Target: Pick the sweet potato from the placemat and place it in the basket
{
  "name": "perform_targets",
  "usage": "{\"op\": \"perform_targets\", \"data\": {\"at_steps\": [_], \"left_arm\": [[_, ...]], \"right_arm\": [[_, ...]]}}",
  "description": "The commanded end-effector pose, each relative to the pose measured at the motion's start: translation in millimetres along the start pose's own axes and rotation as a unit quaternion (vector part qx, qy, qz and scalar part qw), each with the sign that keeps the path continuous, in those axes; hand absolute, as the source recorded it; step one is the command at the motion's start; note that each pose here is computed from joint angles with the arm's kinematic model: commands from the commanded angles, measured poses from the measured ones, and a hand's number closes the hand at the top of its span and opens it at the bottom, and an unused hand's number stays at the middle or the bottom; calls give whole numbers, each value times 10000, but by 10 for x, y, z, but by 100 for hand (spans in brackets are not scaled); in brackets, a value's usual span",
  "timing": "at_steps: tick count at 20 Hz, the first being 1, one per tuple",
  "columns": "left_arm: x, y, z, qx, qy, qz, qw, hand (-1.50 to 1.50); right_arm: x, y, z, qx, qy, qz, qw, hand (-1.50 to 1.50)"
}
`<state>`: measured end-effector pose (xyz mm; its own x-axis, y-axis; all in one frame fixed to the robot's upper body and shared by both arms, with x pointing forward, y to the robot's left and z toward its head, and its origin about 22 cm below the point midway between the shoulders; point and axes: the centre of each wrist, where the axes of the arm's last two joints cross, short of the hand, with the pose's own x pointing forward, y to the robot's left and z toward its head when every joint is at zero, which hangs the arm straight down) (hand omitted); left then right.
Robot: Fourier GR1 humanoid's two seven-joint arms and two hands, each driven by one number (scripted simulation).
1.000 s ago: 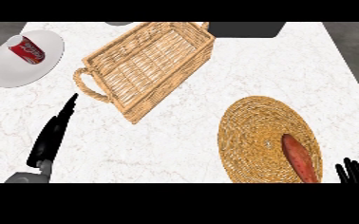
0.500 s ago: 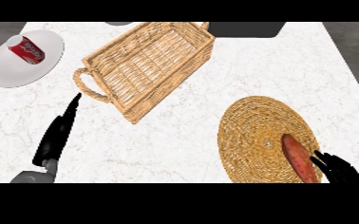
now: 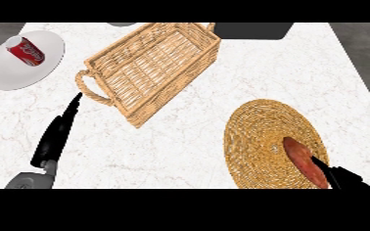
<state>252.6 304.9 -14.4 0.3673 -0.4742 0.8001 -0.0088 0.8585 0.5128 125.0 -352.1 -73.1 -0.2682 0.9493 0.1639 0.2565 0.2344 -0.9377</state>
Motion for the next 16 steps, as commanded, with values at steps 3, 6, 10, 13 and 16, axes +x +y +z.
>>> {"op": "perform_targets", "data": {"at_steps": [3,6,10,13,16], "left_arm": [[-127,113,110,26,122,-88,9999,0],[-118,-3,53,58,136,26,9999,0],[-234,-32,119,91,204,36,9997,0],[-45,-26,33,-94,-31,-38,9999,0],[105,-114,6,-254,-284,-165,9991,0]], "right_arm": [[350,264,-217,-628,195,-296,9974,150],[473,269,-385,-1081,129,-145,9940,150],[437,104,-210,-1708,293,27,9849,150],[308,68,-911,-262,-442,150,9986,150],[43,-72,-1048,1047,-917,438,9893,150]]}}
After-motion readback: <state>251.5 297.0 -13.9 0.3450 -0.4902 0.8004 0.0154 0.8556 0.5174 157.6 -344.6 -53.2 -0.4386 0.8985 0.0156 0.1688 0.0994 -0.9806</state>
